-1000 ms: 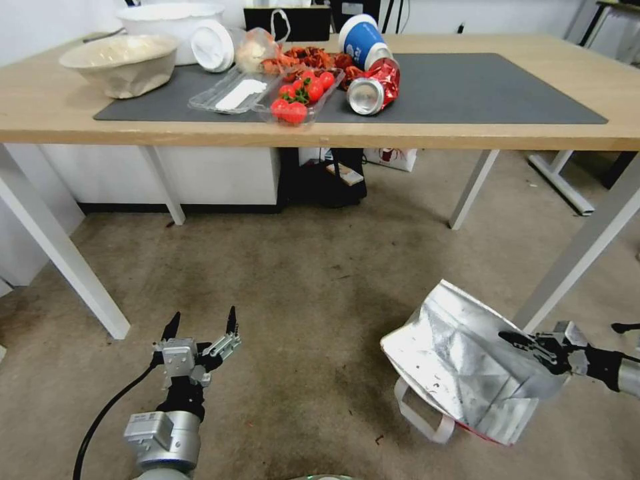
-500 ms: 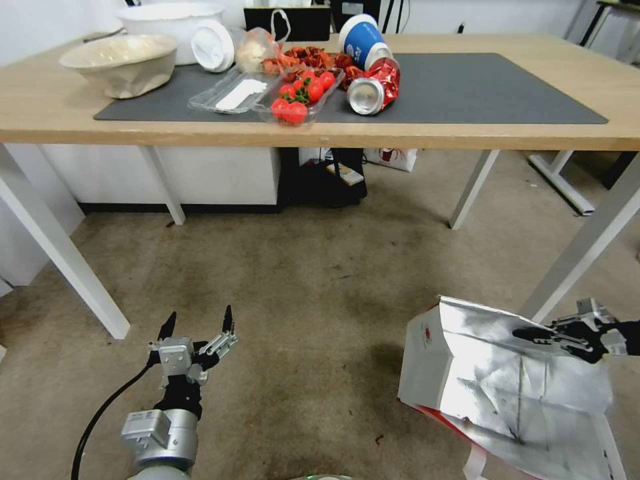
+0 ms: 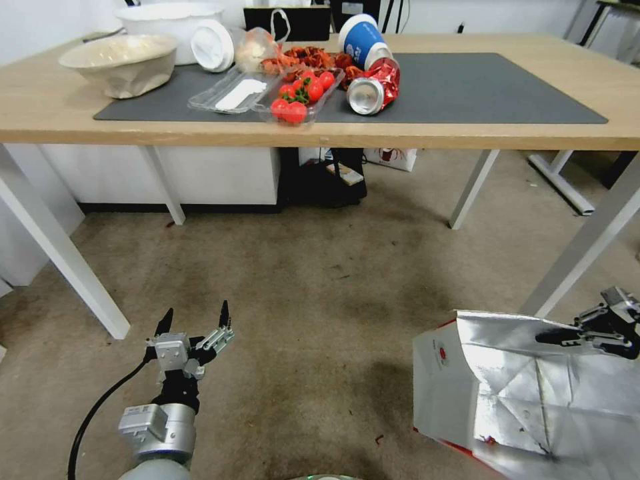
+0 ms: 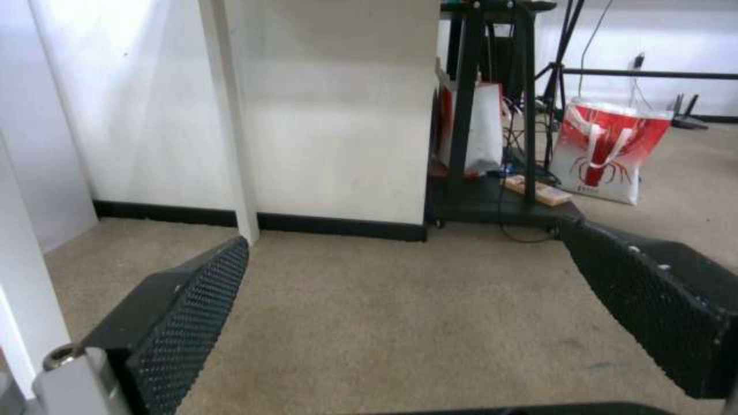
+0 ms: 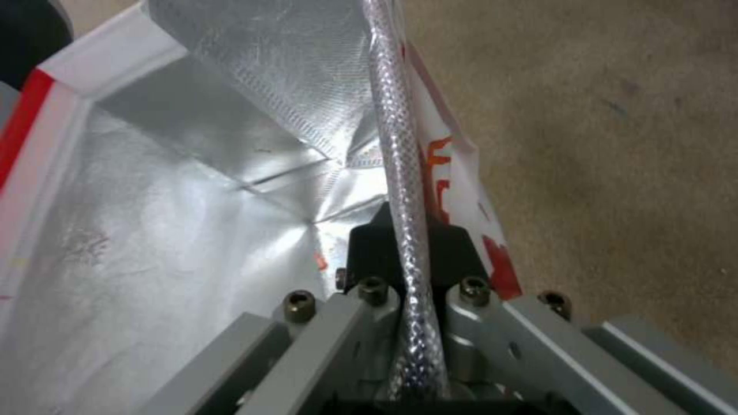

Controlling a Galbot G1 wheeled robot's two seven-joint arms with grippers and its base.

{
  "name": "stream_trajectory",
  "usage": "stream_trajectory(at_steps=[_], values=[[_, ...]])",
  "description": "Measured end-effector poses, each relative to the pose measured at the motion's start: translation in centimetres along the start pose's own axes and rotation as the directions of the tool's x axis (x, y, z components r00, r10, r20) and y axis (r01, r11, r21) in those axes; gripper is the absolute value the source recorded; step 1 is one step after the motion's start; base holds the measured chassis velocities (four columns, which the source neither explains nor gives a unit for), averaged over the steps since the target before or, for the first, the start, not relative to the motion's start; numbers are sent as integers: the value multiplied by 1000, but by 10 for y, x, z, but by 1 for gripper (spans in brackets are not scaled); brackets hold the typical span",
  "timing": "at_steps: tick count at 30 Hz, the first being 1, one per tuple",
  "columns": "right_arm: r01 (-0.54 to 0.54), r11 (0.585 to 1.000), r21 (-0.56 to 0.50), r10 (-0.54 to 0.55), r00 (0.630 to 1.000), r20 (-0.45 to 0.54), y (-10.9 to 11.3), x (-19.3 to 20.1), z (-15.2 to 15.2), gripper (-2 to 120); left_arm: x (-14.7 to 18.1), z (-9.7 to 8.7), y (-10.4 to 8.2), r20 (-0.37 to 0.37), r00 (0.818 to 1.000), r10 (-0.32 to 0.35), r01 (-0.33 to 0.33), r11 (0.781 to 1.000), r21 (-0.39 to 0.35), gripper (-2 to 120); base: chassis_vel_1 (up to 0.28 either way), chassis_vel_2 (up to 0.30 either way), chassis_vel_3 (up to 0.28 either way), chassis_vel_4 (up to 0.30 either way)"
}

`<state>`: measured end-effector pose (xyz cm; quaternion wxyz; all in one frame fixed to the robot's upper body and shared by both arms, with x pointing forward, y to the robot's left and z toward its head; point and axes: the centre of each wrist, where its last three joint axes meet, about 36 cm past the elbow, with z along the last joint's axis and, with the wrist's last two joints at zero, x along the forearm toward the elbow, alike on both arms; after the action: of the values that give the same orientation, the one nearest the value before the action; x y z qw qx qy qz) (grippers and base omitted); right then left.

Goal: Pick up the food delivery bag from the floor and place it on the table.

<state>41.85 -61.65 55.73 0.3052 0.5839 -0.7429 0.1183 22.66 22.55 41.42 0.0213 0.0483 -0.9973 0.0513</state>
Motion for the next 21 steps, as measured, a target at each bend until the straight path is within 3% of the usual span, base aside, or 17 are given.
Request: stream_trajectory(at_steps=[21], values=[[39, 999, -22, -39, 999, 24, 4, -24, 2, 0, -2, -7, 1, 5, 1000, -2, 2, 1000, -13, 100, 0, 0, 0, 0]])
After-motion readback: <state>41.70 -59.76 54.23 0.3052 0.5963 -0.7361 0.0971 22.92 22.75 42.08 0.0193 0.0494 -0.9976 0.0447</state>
